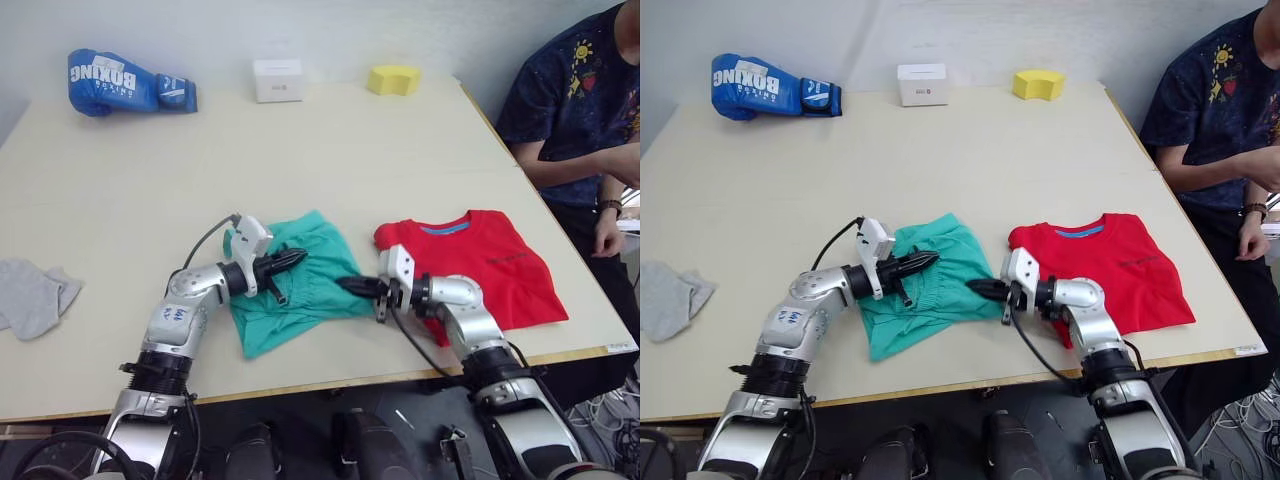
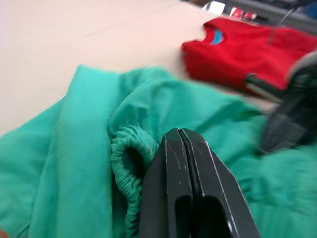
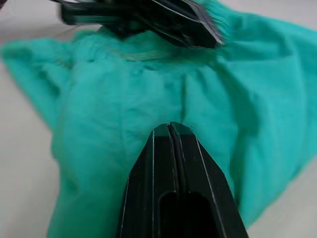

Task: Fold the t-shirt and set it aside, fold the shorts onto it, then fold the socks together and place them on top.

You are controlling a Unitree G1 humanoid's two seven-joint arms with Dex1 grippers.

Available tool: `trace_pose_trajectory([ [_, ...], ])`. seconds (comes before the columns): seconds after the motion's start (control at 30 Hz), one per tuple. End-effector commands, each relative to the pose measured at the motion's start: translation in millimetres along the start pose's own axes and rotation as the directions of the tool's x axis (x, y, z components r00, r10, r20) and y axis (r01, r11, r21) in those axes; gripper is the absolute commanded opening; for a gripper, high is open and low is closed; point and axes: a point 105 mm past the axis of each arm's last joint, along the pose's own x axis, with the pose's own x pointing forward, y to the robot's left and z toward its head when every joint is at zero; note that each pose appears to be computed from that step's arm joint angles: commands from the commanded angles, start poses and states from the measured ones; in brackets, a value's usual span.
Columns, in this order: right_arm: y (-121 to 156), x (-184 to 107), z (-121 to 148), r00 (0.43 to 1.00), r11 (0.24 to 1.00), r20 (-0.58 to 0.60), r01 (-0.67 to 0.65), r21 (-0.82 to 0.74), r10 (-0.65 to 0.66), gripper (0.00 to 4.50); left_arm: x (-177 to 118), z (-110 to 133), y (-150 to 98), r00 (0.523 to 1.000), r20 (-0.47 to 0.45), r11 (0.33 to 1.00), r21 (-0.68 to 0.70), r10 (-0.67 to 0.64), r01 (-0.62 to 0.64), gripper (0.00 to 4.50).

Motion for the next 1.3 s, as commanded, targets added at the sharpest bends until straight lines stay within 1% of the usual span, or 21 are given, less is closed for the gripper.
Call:
trace_pose_trajectory([
  [0.03, 29, -8, 5, 0.989, 0.984, -0.059, -0.139, -0.113, 0.133, 0.03, 2, 1, 4, 0.999, -0.013, 0.999, 0.043, 0.030, -0.029, 0.00],
  [0.1, 38, -15, 14, 0.988, 0.981, -0.040, -0.154, -0.118, 0.150, 0.03, 1, 1, 3, 0.999, -0.014, 0.999, 0.047, 0.029, -0.029, 0.00],
  [0.17, 33, -24, 27, 0.995, 0.994, -0.004, -0.099, -0.056, 0.099, 0.03, -4, 1, 0, 1.000, -0.010, 0.998, 0.061, 0.011, -0.010, 0.00],
  [0.23, 26, -33, 39, 0.998, 0.995, 0.030, -0.053, 0.083, 0.051, 0.03, -8, 0, -1, 1.000, -0.008, 0.998, 0.066, 0.006, -0.005, 0.00],
  [0.3, 19, -46, 49, 0.999, 0.959, 0.032, -0.035, 0.280, 0.028, 0.38, -14, 0, -4, 1.000, 0.020, 0.996, 0.082, -0.022, 0.021, 0.00],
  [0.37, 13, -59, 41, 0.996, 0.876, -0.094, 0.035, 0.481, 0.012, 0.92, -19, 7, -7, 0.996, 0.073, 0.996, 0.084, -0.050, 0.044, 0.00],
  [0.43, 7, -67, 35, 0.985, 0.805, -0.171, 0.105, 0.583, -0.005, 1.60, -22, 10, -8, 0.993, 0.103, 0.996, 0.071, -0.058, 0.051, 0.00],
  [0.47, 0, -70, 37, 0.987, 0.767, -0.161, 0.123, 0.629, -0.025, 1.94, -24, 9, -8, 0.993, 0.102, 0.995, 0.074, -0.067, 0.059, 0.00],
  [0.5, -8, -72, 35, 0.981, 0.719, -0.188, 0.161, 0.676, -0.044, 2.28, -26, 8, -9, 0.992, 0.095, 0.995, 0.076, -0.077, 0.070, 0.00],
  [0.57, -20, -69, 32, 0.978, 0.631, -0.200, 0.196, 0.751, -0.066, 2.91, -28, 4, -9, 0.993, 0.084, 0.994, 0.079, -0.082, 0.075, 0.00],
  [0.6, -22, -66, 32, 0.977, 0.581, -0.203, 0.198, 0.789, -0.058, 3.33, -28, 2, -8, 0.994, 0.075, 0.994, 0.081, -0.082, 0.076, 0.00],
  [0.63, -21, -61, 30, 0.977, 0.542, -0.211, 0.191, 0.818, -0.027, 3.57, -28, 0, -8, 0.994, 0.064, 0.993, 0.089, -0.084, 0.078, 0.00],
  [0.67, -22, -55, 30, 0.978, 0.518, -0.207, 0.185, 0.835, -0.015, 3.96, -29, -1, -8, 0.995, 0.054, 0.992, 0.094, -0.085, 0.079, 0.00],
  [0.73, -30, -41, 27, 0.975, 0.460, -0.221, 0.208, 0.863, -0.028, 4.49, -28, -5, -8, 0.995, 0.034, 0.991, 0.105, -0.088, 0.084, 0.00],
  [0.8, -36, -27, 24, 0.972, 0.437, -0.234, 0.225, 0.871, -0.035, 4.49, -28, -7, -7, 0.996, 0.027, 0.991, 0.106, -0.082, 0.078, 0.00],
  [0.83, -37, -20, 23, 0.971, 0.438, -0.238, 0.225, 0.871, -0.026, 4.49, -28, -7, -7, 0.997, 0.029, 0.992, 0.101, -0.073, 0.070, 0.00],
  [0.97, -37, 10, 29, 0.977, 0.435, -0.214, 0.183, 0.882, 0.022, 4.49, -30, -14, -8, 0.998, 0.023, 0.995, 0.084, -0.061, 0.059, 0.00],
  [1.03, -38, 20, 33, 0.981, 0.424, -0.194, 0.164, 0.891, 0.029, 4.49, -31, -17, -10, 0.998, 0.021, 0.996, 0.068, -0.060, 0.058, 0.00],
  [1.13, -45, 37, 40, 0.981, 0.414, -0.192, 0.172, 0.894, 0.007, 3.87, -34, -19, -8, 0.999, 0.032, 0.999, 0.030, -0.031, 0.030, 0.00],
  [1.23, -40, 44, 54, 0.986, 0.429, -0.161, 0.126, 0.894, 0.046, 2.92, -38, -20, -7, 0.999, 0.023, 0.999, 0.043, -0.023, 0.022, 0.00],
  [1.3, -37, 42, 55, 0.984, 0.444, -0.170, 0.125, 0.887, 0.062, 2.19, -37, -19, -9, 0.999, 0.025, 0.997, 0.065, -0.039, 0.037, 0.00],
])
